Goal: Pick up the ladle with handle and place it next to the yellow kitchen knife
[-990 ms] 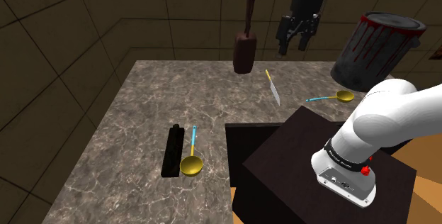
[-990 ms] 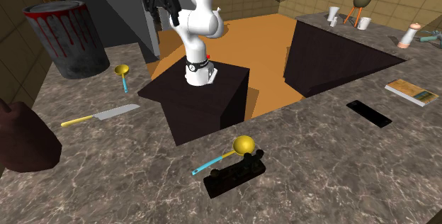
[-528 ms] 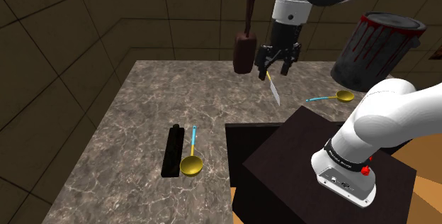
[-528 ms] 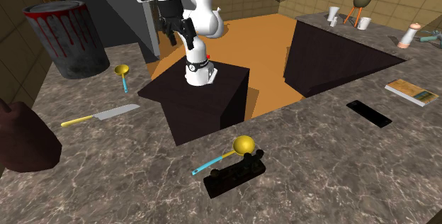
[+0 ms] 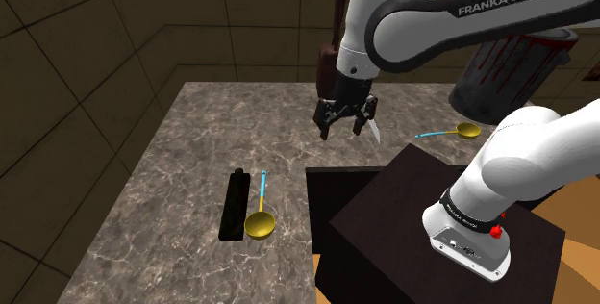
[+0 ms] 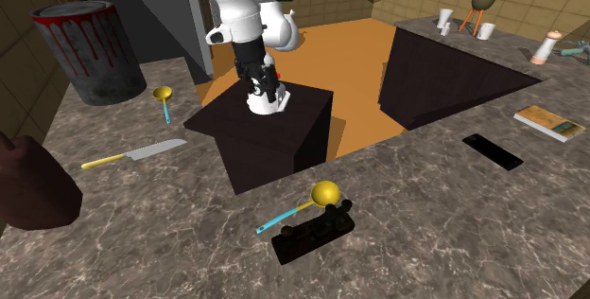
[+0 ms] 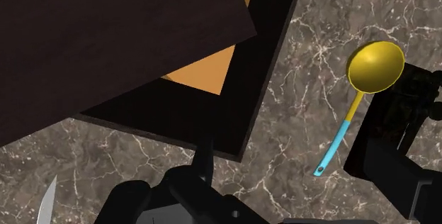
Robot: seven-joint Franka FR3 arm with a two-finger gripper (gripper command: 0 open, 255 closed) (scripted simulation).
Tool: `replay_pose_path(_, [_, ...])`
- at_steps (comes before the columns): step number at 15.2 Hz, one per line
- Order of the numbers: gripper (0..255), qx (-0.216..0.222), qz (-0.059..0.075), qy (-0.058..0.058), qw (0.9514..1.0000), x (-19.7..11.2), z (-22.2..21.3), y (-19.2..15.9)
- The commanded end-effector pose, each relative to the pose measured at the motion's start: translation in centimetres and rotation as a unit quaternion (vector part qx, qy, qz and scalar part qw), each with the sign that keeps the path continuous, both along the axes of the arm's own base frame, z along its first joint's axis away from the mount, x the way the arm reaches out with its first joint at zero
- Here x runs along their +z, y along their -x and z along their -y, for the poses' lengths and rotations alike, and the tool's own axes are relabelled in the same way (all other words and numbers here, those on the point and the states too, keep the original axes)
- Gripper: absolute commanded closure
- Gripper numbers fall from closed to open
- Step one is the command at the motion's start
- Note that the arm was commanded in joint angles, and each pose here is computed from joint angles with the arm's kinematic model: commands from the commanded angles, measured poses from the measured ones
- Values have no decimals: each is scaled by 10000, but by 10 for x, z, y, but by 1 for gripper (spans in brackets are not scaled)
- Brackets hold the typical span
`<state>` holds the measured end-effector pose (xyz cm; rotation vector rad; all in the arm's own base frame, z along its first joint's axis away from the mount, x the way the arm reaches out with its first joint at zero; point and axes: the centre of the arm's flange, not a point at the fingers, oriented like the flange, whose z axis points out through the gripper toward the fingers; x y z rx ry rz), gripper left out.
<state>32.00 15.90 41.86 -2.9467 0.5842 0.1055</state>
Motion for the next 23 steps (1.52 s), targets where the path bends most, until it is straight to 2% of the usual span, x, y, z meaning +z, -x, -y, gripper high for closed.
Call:
replay_pose_path(1, [0,-158,27,-19,9999,-21,-20,-6])
replay_pose_path(10, [0,-816,98,-77,9966,-109,-89,-38])
replay_pose_path(21, [0,-1615,185,-147,9866,-214,-168,-89])
replay_pose_path(23, [0,-1652,189,-150,9860,-224,-173,-92])
